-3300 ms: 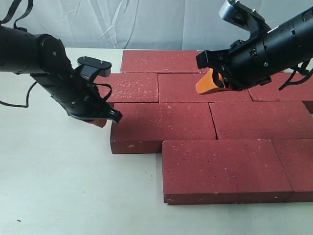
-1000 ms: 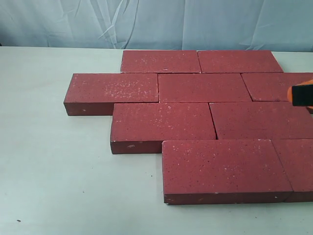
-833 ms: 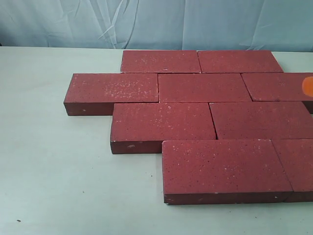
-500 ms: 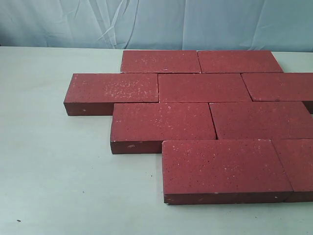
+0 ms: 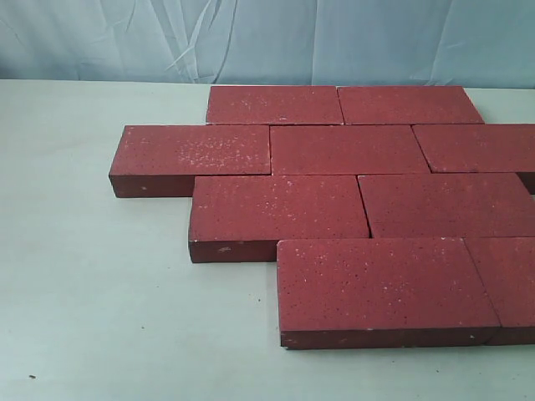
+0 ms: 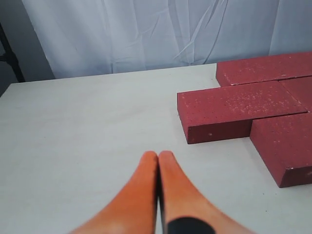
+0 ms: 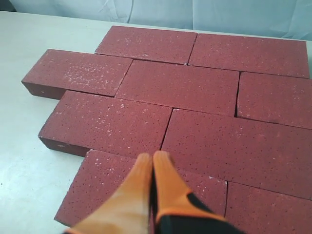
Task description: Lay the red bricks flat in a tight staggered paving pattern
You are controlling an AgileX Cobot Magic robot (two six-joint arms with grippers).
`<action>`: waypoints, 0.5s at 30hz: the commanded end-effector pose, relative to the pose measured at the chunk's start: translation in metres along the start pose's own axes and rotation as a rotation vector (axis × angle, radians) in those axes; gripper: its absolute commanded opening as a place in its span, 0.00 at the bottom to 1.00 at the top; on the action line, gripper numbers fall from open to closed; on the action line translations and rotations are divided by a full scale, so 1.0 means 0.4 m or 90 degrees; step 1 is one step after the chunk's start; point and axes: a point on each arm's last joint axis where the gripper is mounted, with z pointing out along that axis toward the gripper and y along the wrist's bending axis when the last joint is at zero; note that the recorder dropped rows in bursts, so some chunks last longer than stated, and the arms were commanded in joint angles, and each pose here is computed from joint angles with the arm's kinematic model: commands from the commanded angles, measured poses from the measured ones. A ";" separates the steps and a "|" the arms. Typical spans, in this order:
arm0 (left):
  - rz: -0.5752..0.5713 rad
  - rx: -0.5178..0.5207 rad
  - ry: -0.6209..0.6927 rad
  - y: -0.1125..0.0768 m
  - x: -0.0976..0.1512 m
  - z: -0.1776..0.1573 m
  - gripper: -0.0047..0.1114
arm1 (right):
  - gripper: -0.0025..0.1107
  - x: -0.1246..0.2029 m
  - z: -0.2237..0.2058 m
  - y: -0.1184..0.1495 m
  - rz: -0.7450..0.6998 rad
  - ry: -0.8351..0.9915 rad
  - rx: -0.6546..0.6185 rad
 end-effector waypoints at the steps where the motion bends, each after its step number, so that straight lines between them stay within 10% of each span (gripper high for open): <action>1: 0.000 -0.021 -0.023 0.003 0.004 -0.011 0.04 | 0.02 0.004 -0.001 -0.001 -0.001 0.001 0.003; 15: -0.016 -0.016 -0.105 -0.003 0.081 0.060 0.04 | 0.02 0.004 -0.001 -0.001 -0.001 0.000 0.003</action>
